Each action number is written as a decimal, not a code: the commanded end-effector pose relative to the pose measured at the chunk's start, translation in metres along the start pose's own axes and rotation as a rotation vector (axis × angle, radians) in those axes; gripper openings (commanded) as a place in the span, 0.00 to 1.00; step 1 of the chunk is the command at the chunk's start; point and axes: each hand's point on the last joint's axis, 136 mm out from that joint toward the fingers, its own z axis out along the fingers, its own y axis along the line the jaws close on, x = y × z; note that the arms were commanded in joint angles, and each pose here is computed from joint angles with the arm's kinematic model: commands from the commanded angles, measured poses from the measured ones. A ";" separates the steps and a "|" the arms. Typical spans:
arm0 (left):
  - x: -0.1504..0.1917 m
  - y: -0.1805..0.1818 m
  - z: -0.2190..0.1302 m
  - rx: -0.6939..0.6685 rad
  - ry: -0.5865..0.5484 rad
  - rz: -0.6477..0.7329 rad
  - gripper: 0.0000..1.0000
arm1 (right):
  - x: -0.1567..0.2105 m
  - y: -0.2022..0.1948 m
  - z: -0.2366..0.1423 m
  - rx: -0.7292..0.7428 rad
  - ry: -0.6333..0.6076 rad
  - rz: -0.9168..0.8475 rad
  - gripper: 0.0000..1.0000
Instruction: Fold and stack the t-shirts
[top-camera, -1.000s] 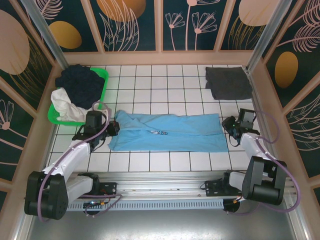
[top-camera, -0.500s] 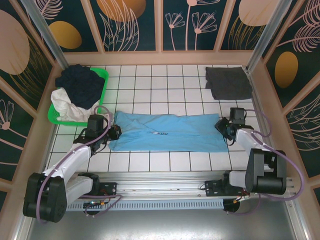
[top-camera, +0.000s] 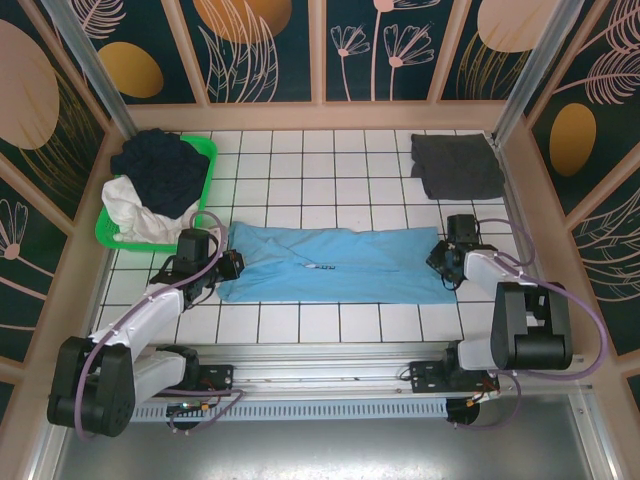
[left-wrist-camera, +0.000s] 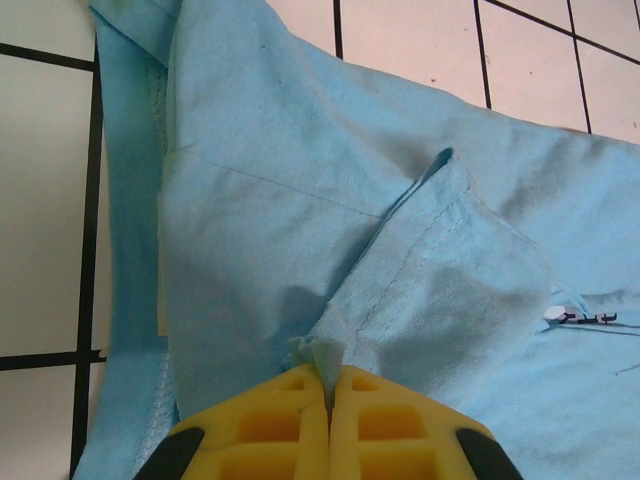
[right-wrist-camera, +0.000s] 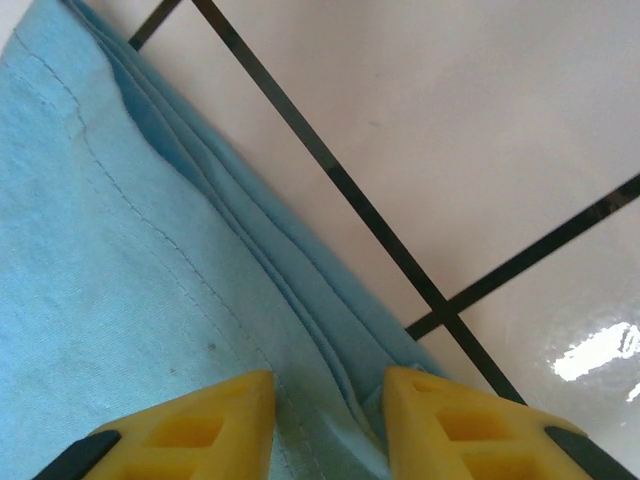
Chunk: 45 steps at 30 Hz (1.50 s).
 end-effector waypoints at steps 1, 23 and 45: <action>-0.009 -0.008 0.001 0.020 -0.021 0.009 0.00 | -0.005 0.004 0.002 0.006 -0.009 -0.019 0.32; -0.045 -0.026 -0.006 0.037 -0.064 0.042 0.00 | -0.050 0.014 -0.024 0.004 -0.099 -0.065 0.00; -0.020 -0.034 0.007 -0.001 -0.008 0.095 0.00 | -0.055 -0.005 -0.014 -0.009 -0.086 -0.036 0.00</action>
